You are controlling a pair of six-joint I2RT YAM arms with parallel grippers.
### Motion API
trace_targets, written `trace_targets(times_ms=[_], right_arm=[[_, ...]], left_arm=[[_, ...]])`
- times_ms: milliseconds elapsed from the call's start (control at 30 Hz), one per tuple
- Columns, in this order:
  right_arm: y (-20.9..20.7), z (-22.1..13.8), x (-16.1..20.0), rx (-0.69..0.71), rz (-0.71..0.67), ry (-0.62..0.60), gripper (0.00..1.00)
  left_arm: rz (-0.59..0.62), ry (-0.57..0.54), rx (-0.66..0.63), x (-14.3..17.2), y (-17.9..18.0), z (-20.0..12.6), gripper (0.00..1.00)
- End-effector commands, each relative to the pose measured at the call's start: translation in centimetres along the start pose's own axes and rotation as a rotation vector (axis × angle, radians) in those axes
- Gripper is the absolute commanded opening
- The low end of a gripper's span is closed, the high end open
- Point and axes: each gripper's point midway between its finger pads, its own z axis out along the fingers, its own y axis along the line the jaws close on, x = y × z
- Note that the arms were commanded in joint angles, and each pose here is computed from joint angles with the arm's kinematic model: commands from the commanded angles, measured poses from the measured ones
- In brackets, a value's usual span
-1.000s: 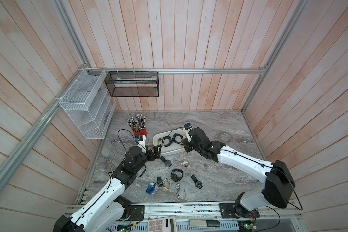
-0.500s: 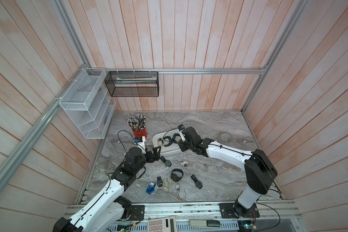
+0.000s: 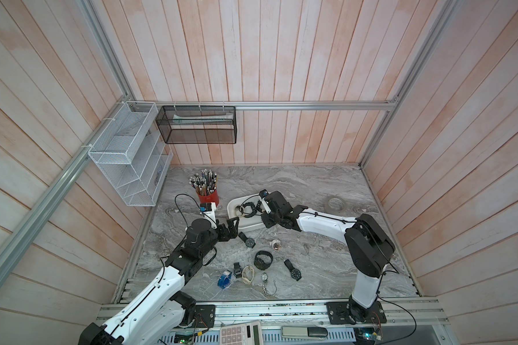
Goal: Put the watch into the storage box
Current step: Place the watch in the storage box, then pick up the watch at the center of the board.
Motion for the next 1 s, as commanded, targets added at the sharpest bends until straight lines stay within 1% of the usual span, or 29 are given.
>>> trace_targets(times_ms=[0, 67, 100, 167, 200, 300, 400, 533, 600, 700, 833, 967], right_arm=[[-0.1, 0.4, -0.9, -0.013, 0.019, -0.014, 0.2], [-0.1, 0.3, -1.1, -0.018, 0.026, -0.013, 0.26], [0.0, 0.1, -1.2, -0.018, 0.029, -0.016, 0.31], [0.0, -0.5, -1.7, -0.024, 0.038, -0.031, 0.47], [-0.1, -0.9, -2.1, -0.03, 0.044, -0.041, 0.52], [-0.5, -2.9, -3.5, -0.062, 0.079, -0.08, 0.63], [-1.4, -5.7, -4.6, -0.103, 0.137, -0.142, 0.72], [-2.0, -9.3, -3.9, -0.15, 0.167, -0.261, 0.82], [-2.3, -11.1, -3.0, -0.166, 0.198, -0.348, 0.87], [-2.9, -12.8, -2.1, -0.164, 0.227, -0.416, 0.88], [-3.9, -13.8, -2.3, -0.122, 0.244, -0.454, 0.89], [-4.1, -13.9, -2.9, -0.114, 0.249, -0.466, 0.89]], left_arm=[[0.004, -0.007, -0.014, 0.0, 0.4, -0.2, 1.0], [0.004, -0.006, -0.017, 0.0, 0.5, -0.2, 1.0], [0.004, -0.007, -0.017, 0.0, 0.4, -0.2, 1.0], [0.004, -0.006, -0.015, -0.1, 0.3, -0.2, 1.0], [0.003, -0.008, -0.015, -0.1, 0.4, -0.2, 1.0], [0.002, -0.009, -0.014, -0.1, 0.3, -0.2, 1.0], [-0.001, -0.01, -0.01, -0.2, 0.2, -0.2, 1.0], [0.002, -0.007, -0.011, 0.0, 0.3, 0.0, 1.0], [-0.003, -0.009, -0.01, 0.0, 0.3, 0.1, 1.0], [-0.003, 0.003, -0.002, 0.1, 0.1, 0.3, 1.0], [-0.002, 0.023, 0.007, 0.4, -0.1, 0.4, 1.0], [-0.022, 0.051, 0.011, 1.1, 0.0, -0.1, 0.99]])
